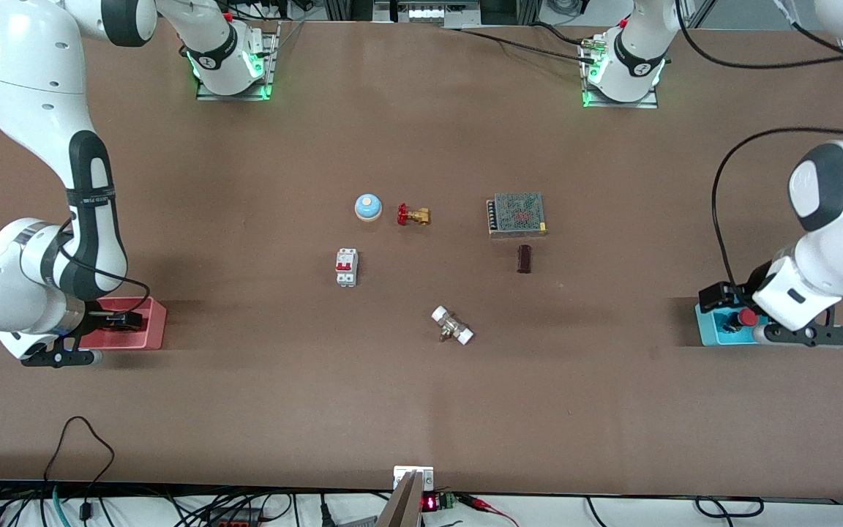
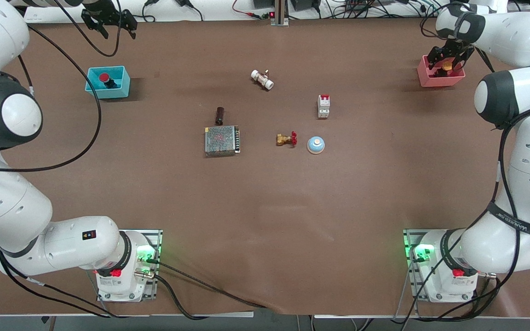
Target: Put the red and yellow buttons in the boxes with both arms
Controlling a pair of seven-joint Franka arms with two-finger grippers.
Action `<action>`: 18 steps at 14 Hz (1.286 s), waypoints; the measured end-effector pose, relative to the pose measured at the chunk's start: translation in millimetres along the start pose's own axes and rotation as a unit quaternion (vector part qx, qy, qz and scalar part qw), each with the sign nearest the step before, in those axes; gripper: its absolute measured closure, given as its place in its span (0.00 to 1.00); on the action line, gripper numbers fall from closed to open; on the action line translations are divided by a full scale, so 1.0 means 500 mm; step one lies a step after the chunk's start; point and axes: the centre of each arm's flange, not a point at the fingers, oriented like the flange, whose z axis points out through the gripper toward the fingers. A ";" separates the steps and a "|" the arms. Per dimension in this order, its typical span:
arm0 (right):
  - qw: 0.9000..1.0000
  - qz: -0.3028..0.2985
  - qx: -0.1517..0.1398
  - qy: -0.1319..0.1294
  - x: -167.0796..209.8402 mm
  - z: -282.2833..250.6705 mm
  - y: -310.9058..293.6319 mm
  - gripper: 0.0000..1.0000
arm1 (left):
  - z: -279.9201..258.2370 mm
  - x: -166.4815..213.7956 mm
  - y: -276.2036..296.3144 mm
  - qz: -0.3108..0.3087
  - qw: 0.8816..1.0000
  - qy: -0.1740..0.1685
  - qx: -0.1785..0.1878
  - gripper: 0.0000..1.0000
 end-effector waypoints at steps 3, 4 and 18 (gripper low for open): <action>1.000 -0.001 0.018 0.004 0.000 -0.077 -0.013 0.00 | -0.109 -0.048 0.011 -0.002 1.000 -0.008 0.002 0.00; 1.000 -0.004 0.025 0.004 -0.003 -0.120 -0.020 0.00 | -0.143 -0.065 0.013 -0.002 1.000 -0.009 0.004 0.00; 0.998 0.000 0.060 -0.021 -0.247 -0.704 -0.195 0.00 | -0.342 -0.178 0.025 0.022 1.000 0.011 0.020 0.00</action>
